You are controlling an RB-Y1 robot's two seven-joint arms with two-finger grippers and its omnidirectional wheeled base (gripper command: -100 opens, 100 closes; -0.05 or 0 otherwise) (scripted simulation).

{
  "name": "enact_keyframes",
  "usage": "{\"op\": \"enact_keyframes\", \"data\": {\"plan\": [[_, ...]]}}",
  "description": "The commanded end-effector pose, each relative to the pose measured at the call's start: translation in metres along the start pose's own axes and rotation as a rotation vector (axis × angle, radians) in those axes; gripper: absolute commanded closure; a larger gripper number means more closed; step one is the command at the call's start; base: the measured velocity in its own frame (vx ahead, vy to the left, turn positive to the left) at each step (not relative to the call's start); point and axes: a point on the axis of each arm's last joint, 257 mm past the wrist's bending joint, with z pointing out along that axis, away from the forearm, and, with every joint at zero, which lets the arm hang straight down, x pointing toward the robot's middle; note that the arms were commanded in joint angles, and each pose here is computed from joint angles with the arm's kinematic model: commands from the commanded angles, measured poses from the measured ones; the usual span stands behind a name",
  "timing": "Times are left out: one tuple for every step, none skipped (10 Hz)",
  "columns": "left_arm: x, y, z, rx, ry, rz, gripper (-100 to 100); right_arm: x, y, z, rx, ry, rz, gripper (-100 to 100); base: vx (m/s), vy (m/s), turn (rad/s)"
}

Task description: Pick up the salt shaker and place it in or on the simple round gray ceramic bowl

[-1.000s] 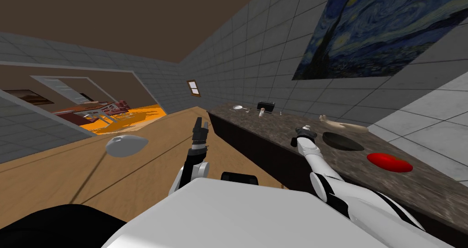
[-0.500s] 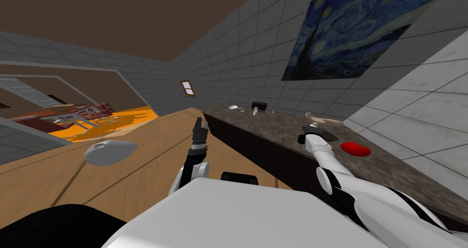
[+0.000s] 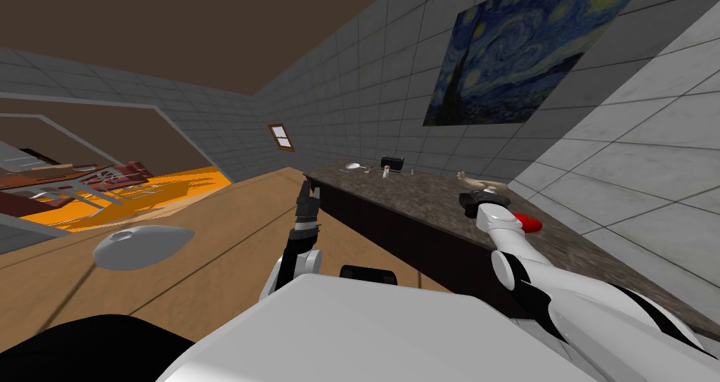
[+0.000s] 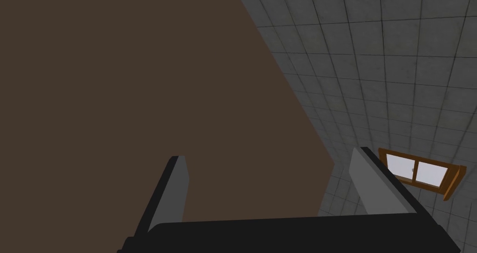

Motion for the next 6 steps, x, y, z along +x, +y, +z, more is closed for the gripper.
{"op": "enact_keyframes", "data": {"plan": [[0.000, 0.000, 0.000, 0.000, 0.000, 0.000, 0, -0.002, -0.004, 0.004, 0.005, 0.013, 0.006, 100, 0.090, -0.092, -0.075], [0.000, 0.000, 0.000, 0.000, 0.000, 0.000, 0, -0.002, -0.004, 0.004, 0.005, 0.013, 0.006, 100, 0.076, -0.071, -0.027], [0.000, 0.000, 0.000, 0.000, 0.000, 0.000, 0, 0.001, -0.004, 0.005, 0.007, 0.026, 0.006, 100, 0.070, -0.076, -0.030], [0.000, 0.000, 0.000, 0.000, 0.000, 0.000, 0, 0.006, -0.002, 0.006, 0.008, 0.039, 0.006, 100, 0.110, -0.091, -0.047], [0.000, 0.000, 0.000, 0.000, 0.000, 0.000, 0, 0.012, 0.001, 0.005, 0.007, 0.055, 0.006, 100, 0.168, -0.106, -0.030], [0.000, 0.000, 0.000, 0.000, 0.000, 0.000, 0, 0.012, 0.001, 0.005, 0.007, 0.055, 0.006, 100, 0.118, -0.065, 0.008]]}}
